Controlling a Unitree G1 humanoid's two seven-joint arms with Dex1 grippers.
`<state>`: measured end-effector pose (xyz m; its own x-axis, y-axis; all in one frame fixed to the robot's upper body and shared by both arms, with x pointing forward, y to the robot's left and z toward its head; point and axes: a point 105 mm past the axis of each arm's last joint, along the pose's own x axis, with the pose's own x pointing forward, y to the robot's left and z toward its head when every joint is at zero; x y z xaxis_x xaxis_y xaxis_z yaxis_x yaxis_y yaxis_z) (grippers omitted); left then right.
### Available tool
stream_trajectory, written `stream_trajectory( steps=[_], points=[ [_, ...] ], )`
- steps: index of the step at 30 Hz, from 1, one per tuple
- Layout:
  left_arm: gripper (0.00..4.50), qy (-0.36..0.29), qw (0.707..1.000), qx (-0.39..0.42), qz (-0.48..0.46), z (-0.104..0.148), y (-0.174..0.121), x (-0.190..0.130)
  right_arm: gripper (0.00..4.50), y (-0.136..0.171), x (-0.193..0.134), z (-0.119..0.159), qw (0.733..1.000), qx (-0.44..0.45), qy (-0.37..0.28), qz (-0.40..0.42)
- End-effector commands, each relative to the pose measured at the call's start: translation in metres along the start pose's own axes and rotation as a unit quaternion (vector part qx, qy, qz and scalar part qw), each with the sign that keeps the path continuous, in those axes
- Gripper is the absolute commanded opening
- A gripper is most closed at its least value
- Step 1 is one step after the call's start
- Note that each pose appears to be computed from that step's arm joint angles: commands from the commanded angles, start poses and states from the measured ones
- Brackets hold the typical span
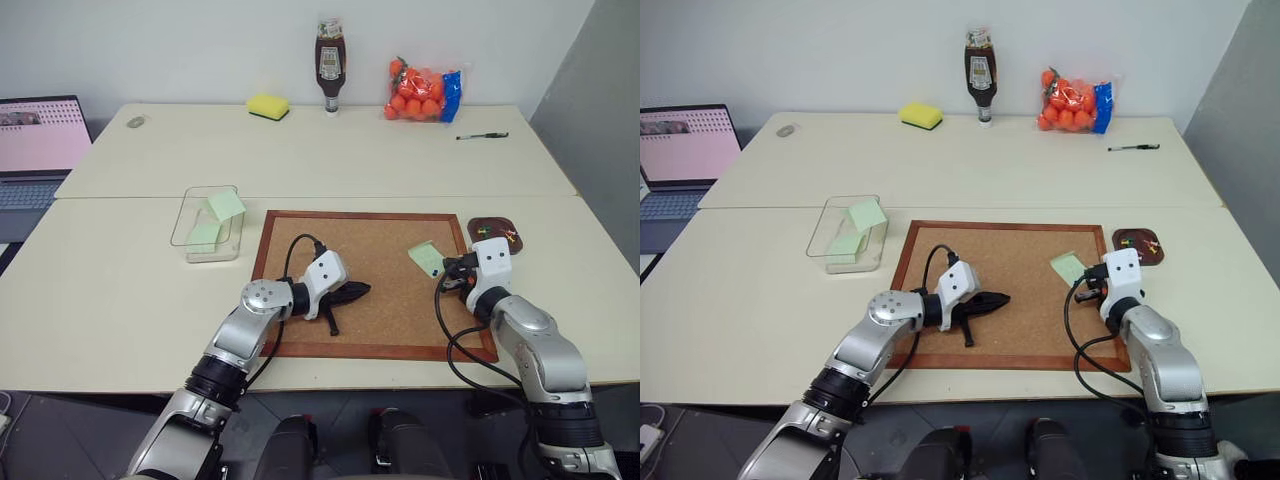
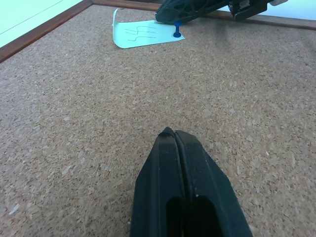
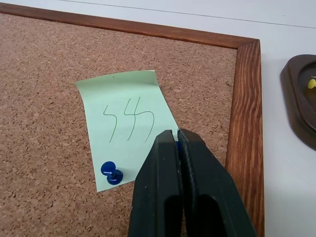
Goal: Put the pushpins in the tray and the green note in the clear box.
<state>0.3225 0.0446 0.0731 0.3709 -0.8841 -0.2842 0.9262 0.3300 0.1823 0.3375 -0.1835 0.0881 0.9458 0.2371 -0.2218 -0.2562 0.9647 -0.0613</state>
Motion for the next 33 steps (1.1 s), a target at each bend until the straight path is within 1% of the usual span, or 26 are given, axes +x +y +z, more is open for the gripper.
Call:
stream_trajectory(
  steps=[1,7,18,20,25,27,33],
  points=[
    [0.0,0.028,1.0,-0.006,-0.006,-0.014,-0.004,0.0,0.01,-0.003,-0.006,0.038,0.997,-0.004,-0.08,-0.012],
    [0.0,0.029,1.0,-0.005,-0.007,-0.015,-0.004,-0.001,0.01,-0.006,-0.009,0.045,0.995,0.026,-0.096,-0.023],
    [0.0,0.031,0.999,-0.004,-0.007,-0.015,-0.004,-0.001,0.01,-0.01,-0.017,0.052,0.993,0.027,-0.108,-0.036],
    [0.0,0.031,1.0,-0.004,-0.007,-0.015,-0.004,-0.001,0.01,-0.018,-0.018,0.054,0.992,0.026,-0.113,-0.052],
    [0.0,0.03,1.0,-0.003,-0.008,-0.015,-0.004,0.0,0.01,-0.056,-0.012,0.054,0.988,0.002,-0.099,-0.119],
    [0.0,0.029,1.0,-0.003,-0.008,-0.015,-0.004,0.001,0.01,-0.074,-0.006,0.052,0.986,-0.007,-0.083,-0.143],
    [0.0,0.027,1.0,-0.003,-0.008,-0.014,-0.004,0.002,0.01,-0.1,0.01,0.049,0.985,-0.007,-0.064,-0.161]
  ],
)
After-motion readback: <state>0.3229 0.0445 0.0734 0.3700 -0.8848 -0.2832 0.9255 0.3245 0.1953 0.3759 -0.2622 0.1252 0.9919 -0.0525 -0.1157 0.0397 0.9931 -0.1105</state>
